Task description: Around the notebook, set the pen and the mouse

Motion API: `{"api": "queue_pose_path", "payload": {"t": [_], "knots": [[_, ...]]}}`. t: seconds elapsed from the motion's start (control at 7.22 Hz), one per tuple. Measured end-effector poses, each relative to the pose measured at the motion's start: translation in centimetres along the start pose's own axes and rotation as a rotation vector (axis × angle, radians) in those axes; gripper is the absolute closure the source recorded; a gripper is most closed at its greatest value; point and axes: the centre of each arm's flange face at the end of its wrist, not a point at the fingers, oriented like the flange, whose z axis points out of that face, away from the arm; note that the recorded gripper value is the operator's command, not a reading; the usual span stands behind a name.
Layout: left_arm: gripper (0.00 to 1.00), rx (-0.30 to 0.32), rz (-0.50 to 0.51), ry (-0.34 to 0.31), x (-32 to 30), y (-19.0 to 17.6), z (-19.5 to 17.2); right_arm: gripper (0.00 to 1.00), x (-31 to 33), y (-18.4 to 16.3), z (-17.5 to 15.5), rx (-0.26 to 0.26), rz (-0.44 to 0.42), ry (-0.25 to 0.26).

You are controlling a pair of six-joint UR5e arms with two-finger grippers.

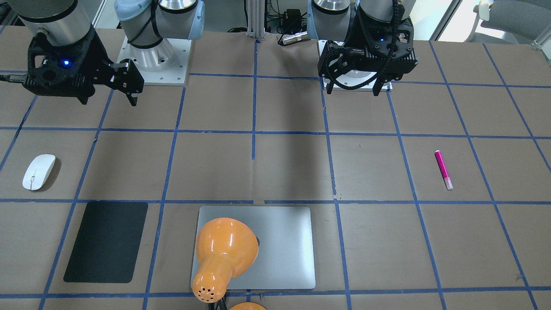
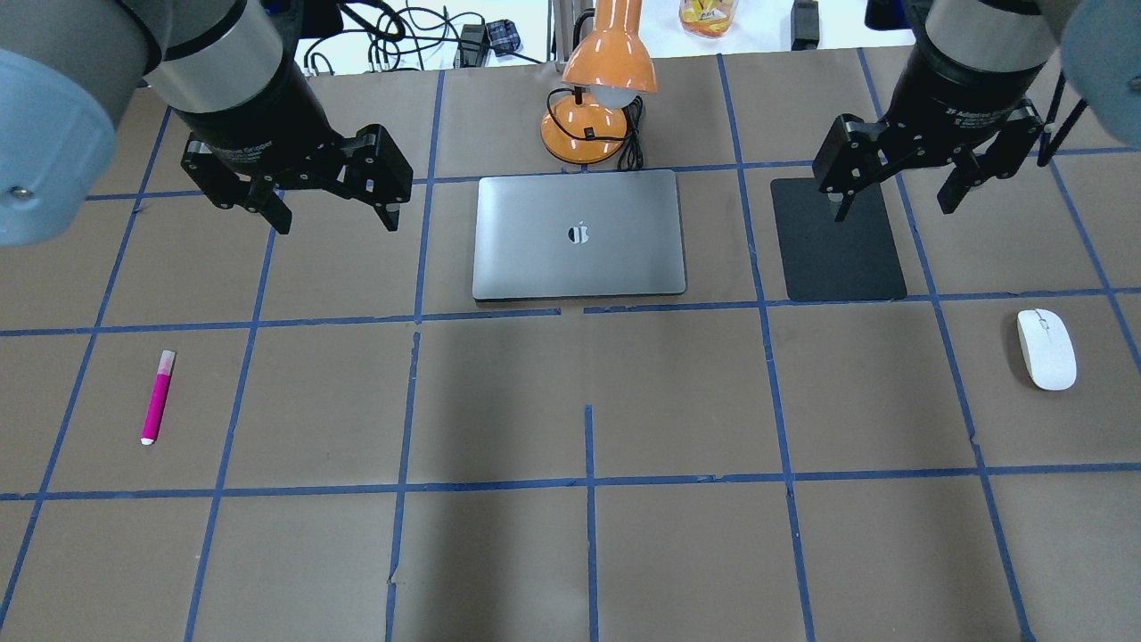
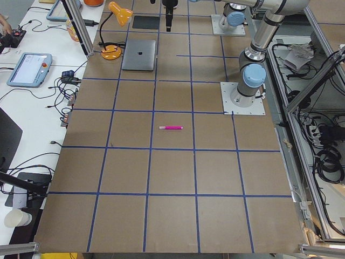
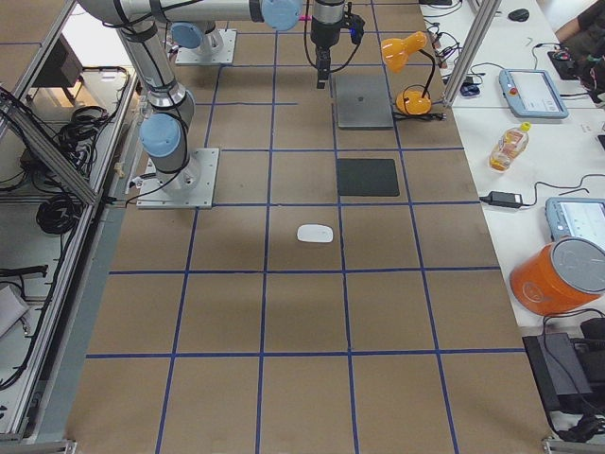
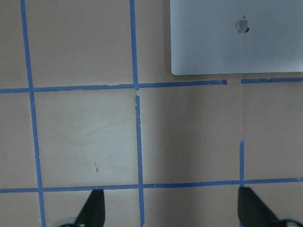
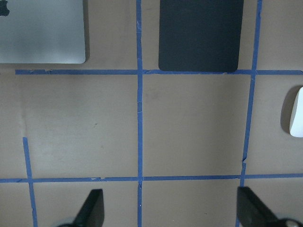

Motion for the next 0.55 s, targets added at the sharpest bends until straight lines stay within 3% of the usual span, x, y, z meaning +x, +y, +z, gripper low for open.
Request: {"api": "queue_pose_path", "payload": {"t": [0.55], "knots": [[0.0, -0.009, -0.032, -0.016, -2.3, -0.4, 0.3, 0.0, 0.4, -0.1, 0.3, -0.011, 0.004, 0.015]]}}
